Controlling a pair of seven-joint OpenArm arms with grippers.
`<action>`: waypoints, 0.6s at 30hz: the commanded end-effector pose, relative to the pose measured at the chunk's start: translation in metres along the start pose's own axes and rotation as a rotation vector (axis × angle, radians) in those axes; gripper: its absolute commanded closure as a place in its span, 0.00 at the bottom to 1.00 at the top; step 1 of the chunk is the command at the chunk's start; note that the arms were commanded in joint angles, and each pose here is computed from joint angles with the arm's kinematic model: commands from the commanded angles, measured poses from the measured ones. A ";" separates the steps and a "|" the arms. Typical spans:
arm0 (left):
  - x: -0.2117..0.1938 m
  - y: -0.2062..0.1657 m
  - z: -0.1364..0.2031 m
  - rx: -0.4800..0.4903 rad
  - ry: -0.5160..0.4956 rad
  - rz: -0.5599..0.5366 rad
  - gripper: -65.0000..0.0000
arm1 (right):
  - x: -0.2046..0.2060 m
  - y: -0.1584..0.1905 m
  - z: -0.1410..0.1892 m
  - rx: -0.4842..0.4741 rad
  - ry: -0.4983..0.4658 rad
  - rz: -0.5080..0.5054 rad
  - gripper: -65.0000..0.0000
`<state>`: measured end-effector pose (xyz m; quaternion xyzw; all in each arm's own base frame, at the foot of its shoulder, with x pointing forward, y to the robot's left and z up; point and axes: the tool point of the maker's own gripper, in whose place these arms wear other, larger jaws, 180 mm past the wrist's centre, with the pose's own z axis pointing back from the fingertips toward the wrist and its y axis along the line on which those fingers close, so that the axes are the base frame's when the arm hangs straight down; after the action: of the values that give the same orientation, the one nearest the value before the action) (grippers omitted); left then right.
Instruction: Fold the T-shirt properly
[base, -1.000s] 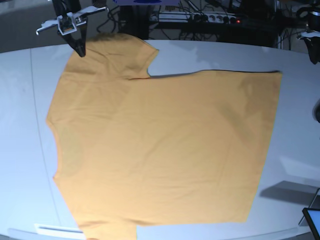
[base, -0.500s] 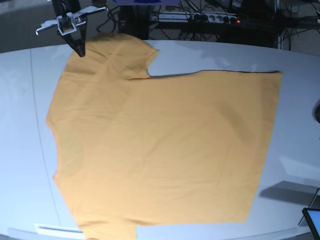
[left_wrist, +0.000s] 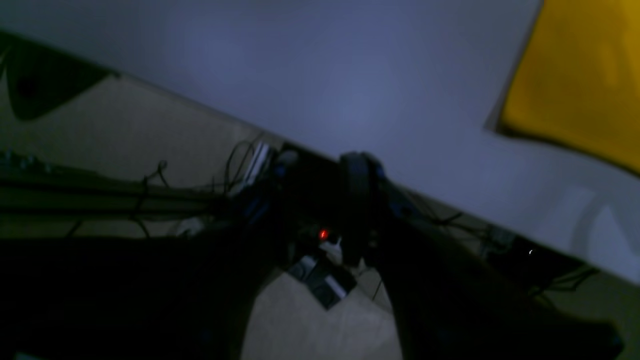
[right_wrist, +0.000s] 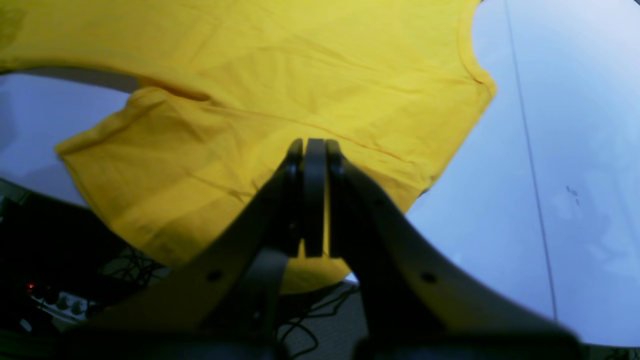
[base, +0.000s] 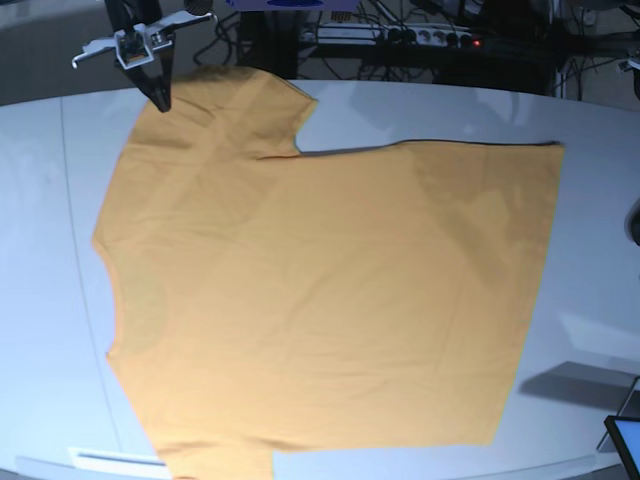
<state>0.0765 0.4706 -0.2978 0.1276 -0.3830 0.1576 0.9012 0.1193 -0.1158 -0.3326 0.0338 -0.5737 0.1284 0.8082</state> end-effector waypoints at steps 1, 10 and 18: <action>0.019 0.000 0.002 -0.005 -0.045 -0.038 0.77 | 0.007 0.000 0.003 0.001 -0.027 0.002 1.00; 0.038 -0.026 -0.004 -0.065 -0.052 -0.147 0.78 | 0.007 0.000 0.003 0.001 -0.029 0.003 1.00; 0.053 0.009 0.023 0.215 -0.199 -0.215 0.78 | 0.008 -0.001 0.001 -0.001 -0.033 0.003 1.00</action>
<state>0.0856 0.4772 -0.2599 0.2696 -0.4139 0.0984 0.8639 0.1207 -0.1159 -0.3325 0.0332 -0.5748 0.1280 0.8075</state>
